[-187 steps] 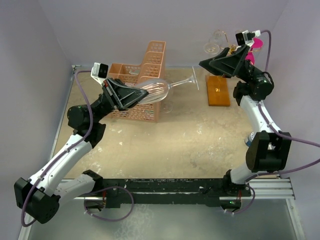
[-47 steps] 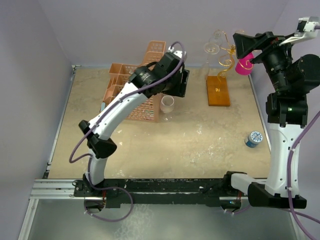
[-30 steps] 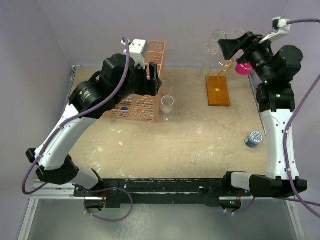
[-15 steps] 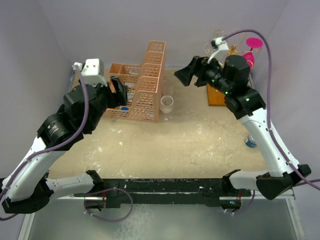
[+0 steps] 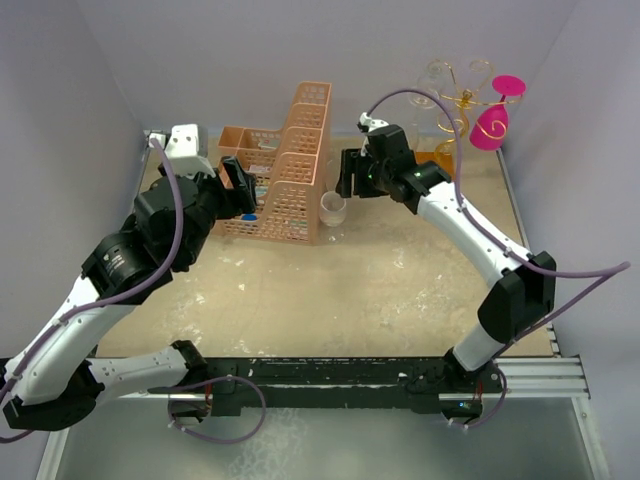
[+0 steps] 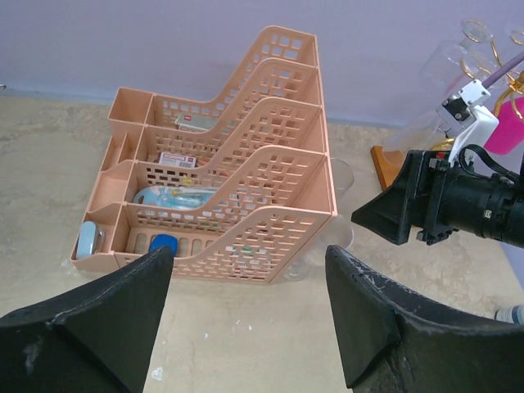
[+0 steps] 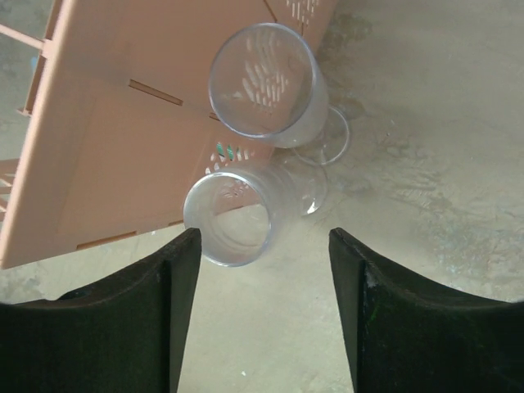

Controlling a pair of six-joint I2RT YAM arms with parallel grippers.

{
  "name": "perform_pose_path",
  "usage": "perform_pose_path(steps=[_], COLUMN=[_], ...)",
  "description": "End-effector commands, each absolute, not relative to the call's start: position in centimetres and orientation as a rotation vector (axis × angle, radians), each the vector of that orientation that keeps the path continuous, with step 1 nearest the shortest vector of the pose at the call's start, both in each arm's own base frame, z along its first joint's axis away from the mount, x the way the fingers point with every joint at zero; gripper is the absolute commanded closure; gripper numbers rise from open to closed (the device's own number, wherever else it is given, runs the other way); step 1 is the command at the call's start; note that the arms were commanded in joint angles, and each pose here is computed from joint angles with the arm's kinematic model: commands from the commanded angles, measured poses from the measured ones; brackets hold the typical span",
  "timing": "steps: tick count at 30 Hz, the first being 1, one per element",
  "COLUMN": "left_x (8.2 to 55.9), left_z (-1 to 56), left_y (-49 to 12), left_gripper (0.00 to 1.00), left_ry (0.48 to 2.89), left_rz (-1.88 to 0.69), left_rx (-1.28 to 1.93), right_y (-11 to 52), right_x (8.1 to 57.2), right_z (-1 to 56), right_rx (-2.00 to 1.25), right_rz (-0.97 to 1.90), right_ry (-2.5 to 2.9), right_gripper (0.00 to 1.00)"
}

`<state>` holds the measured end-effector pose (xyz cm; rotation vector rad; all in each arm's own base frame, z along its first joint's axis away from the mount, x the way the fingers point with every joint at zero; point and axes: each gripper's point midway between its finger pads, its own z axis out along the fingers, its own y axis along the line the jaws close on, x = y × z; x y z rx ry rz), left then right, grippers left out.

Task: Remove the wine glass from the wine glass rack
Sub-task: Adjust the wine glass at the center of the board.

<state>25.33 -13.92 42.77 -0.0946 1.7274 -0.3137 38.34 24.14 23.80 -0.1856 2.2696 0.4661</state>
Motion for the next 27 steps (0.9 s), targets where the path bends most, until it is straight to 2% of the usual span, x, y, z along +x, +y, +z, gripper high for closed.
perform_pose_path(steps=[1,3,15,27], left_x=[25.6,25.6,25.9,25.8], left_z=[43.6,43.6,43.0,42.7], left_y=[-14.2,-14.3,-14.5,-14.6], left_gripper=[0.28,0.27,0.27,0.27], left_ry=[1.701,1.702,1.711,1.716], left_rz=[-0.351,-0.352,-0.342,-0.348], left_rx=[-0.123,-0.122,-0.122,-0.119], right_y=[23.9,24.0,24.8,25.2], right_x=[39.2,39.4,40.1,40.7], right_z=[25.2,24.6,21.8,20.0], right_rx=[-0.208,-0.221,-0.27,-0.26], right_rz=[0.438,0.43,0.408,0.337], right_ry=[2.201,2.214,2.27,2.306], right_gripper=[0.38,0.43,0.53,0.72])
